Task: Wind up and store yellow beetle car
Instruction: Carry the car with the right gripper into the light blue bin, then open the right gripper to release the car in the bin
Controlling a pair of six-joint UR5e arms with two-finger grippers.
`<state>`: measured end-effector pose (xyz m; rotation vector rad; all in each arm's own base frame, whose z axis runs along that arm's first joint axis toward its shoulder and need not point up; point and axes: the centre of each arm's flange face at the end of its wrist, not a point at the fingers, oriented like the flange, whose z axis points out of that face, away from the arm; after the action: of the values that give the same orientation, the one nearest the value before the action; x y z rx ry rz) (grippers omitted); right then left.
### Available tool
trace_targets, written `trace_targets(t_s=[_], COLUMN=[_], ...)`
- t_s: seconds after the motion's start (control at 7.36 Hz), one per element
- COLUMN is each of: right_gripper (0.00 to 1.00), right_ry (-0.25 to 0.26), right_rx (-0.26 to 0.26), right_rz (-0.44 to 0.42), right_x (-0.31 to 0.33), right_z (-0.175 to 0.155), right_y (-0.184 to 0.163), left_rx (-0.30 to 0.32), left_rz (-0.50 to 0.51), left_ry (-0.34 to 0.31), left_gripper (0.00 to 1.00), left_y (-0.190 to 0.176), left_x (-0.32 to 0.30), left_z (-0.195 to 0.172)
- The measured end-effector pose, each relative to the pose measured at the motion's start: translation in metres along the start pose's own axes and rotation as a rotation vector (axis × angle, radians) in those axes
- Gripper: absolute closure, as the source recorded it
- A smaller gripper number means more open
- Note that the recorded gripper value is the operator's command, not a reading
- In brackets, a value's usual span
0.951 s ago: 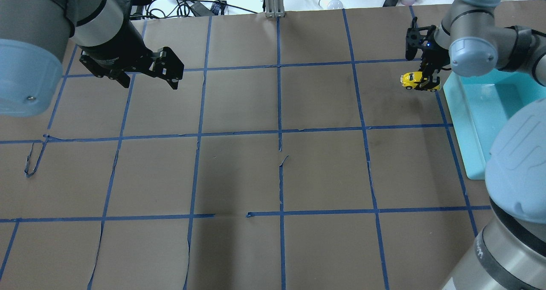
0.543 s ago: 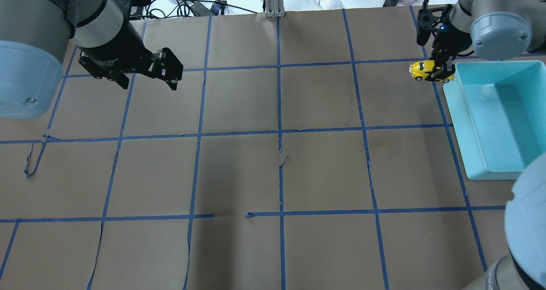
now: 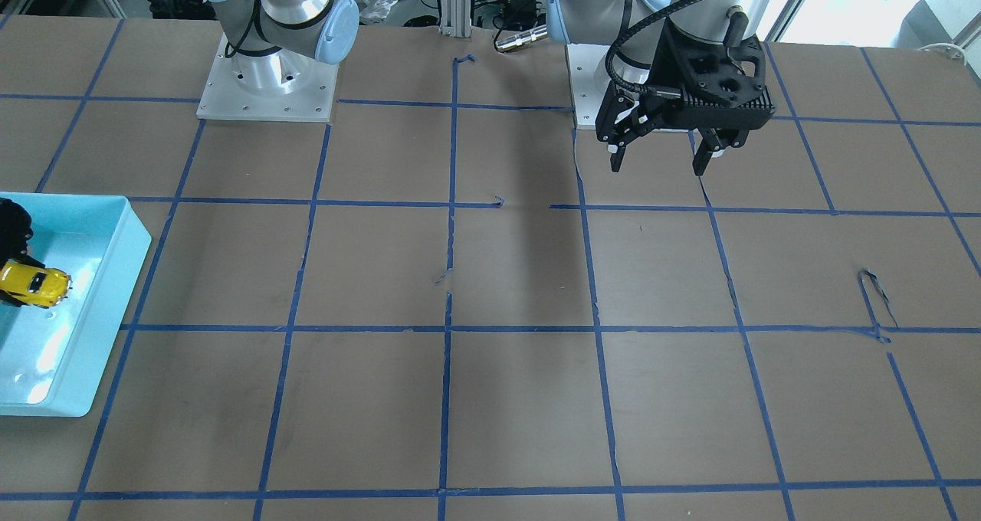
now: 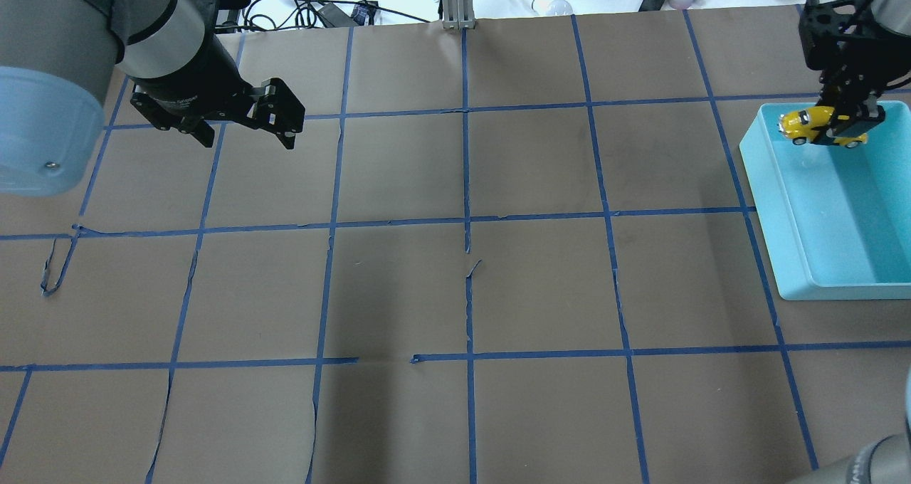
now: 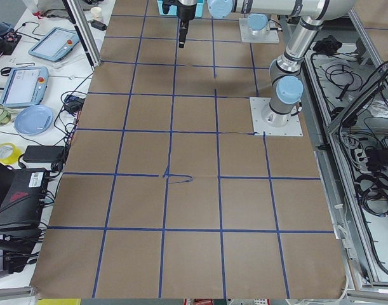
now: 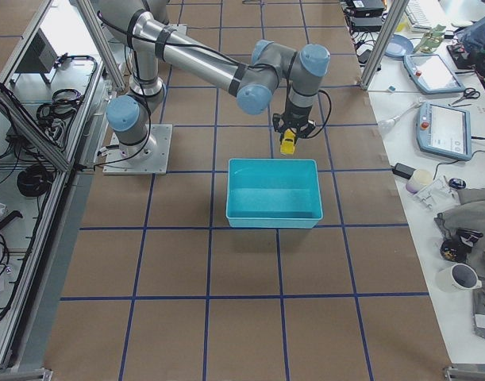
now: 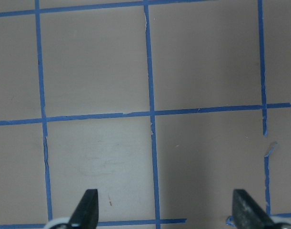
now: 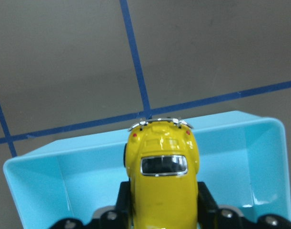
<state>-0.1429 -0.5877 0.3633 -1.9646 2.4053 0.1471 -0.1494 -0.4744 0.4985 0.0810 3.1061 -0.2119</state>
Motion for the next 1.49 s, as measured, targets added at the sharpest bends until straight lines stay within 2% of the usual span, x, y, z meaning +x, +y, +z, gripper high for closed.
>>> trace_targets(t_s=[0.54, 0.81, 1.22, 1.36, 1.49], right_gripper=[1.00, 1.00, 1.00, 0.90, 0.32], right_ry=[-0.035, -0.042, -0.076, -0.088, -0.090], right_rx=[-0.029, -0.029, -0.007, 0.000, 0.001], right_rz=[-0.027, -0.025, -0.034, -0.038, -0.043], right_x=[-0.009, 0.001, -0.004, -0.004, -0.001], right_z=[0.068, 0.098, 0.129, 0.139, 0.149], right_y=[0.093, 0.105, 0.094, 0.090, 0.087], left_rx=[0.006, 0.007, 0.008, 0.009, 0.009], left_rz=[0.000, 0.000, 0.001, 0.000, -0.002], left_ry=[0.000, 0.000, -0.001, -0.001, -0.001], left_gripper=[0.00, 0.00, 0.00, 0.00, 0.00], left_y=[0.000, 0.000, 0.000, -0.001, -0.001], left_x=[0.000, 0.000, 0.000, -0.001, -0.002], left_z=[0.000, 0.000, -0.001, -0.001, -0.001])
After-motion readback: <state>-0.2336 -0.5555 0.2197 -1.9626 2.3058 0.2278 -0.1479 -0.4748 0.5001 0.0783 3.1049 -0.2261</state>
